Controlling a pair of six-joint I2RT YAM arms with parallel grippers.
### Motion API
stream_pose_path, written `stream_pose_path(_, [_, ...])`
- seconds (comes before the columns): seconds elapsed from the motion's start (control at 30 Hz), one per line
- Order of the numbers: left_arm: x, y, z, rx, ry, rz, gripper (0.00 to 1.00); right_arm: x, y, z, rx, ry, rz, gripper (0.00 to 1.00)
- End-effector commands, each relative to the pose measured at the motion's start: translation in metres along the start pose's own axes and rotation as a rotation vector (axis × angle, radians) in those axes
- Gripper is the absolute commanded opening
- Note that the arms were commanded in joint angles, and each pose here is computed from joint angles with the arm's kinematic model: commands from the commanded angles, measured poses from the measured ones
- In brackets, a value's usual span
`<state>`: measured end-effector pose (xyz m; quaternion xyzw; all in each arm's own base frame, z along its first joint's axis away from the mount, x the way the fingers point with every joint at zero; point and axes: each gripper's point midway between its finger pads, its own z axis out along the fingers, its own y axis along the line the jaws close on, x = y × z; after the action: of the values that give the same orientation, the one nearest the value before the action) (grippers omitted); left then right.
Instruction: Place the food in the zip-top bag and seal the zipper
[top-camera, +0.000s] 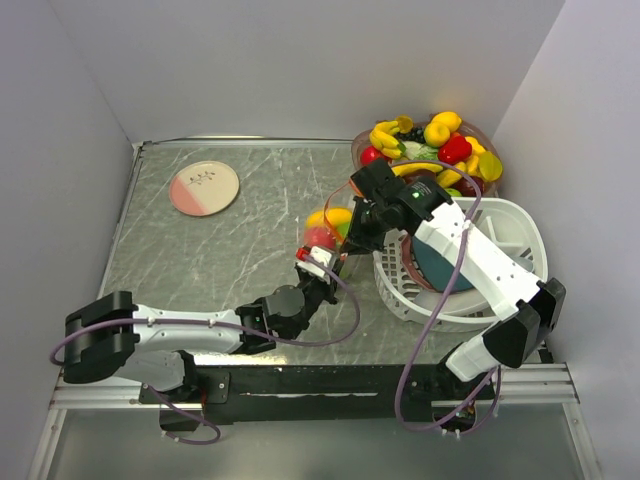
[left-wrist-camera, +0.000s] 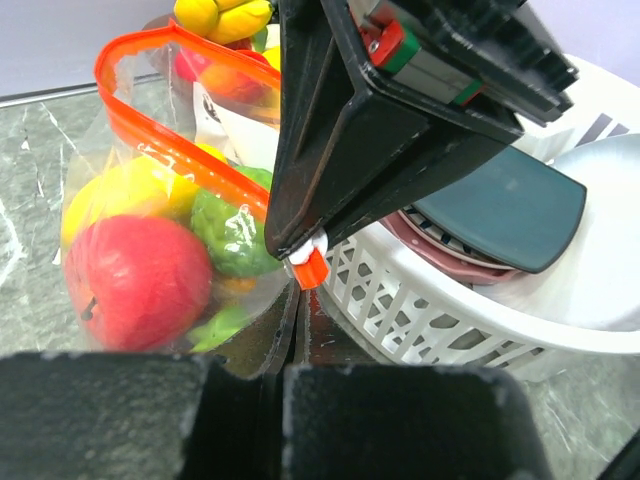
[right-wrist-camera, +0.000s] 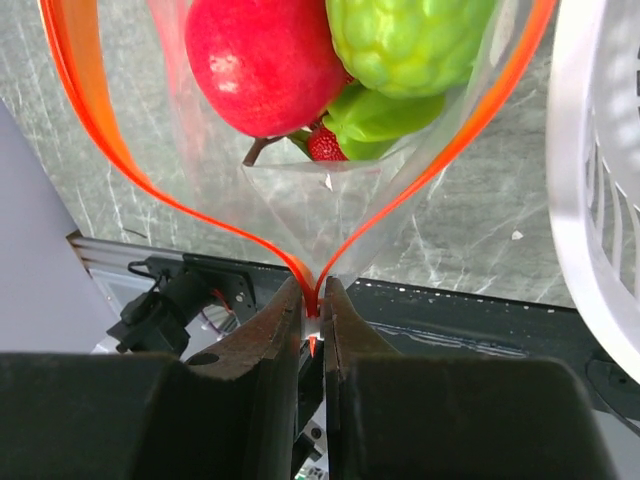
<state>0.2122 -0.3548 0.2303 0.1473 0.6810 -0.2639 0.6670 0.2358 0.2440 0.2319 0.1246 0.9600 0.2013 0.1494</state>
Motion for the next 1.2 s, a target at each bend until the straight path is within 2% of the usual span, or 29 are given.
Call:
stream_pose_path(0.0, [-0.026,-0.017,-0.011,0.091,-0.05,-0.099,0.01,-0.033,0.004,-0.001,0.004,-0.112,0.021,0.0])
stream_pose_path(0.43, [-0.025,-0.021,-0.026,0.114,-0.029,-0.112,0.01,-0.059,0.001,-0.003,0.006,-0.162,0.045,0.0])
stream_pose_path(0.53, [-0.015,-0.014,-0.022,0.053,0.003,-0.096,0.02,-0.058,0.004,-0.005,-0.01,-0.158,0.041,0.0])
stream_pose_path(0.67, [-0.014,-0.008,-0.011,-0.035,0.015,-0.077,0.4,-0.05,0.008,-0.009,-0.042,-0.145,0.044,0.0])
stream_pose_path(0.77, [-0.017,-0.007,-0.001,-0.061,0.011,-0.087,0.55,-0.046,0.008,-0.01,-0.049,-0.137,0.048,0.0])
stream_pose_path(0.87, [-0.015,-0.002,0.01,-0.111,0.02,-0.082,0.58,-0.041,0.01,-0.012,-0.059,-0.126,0.047,0.0])
stream_pose_path(1.17, [-0.015,0.011,0.024,-0.164,0.008,-0.078,0.56,-0.03,0.014,-0.022,-0.089,-0.098,0.045,0.0])
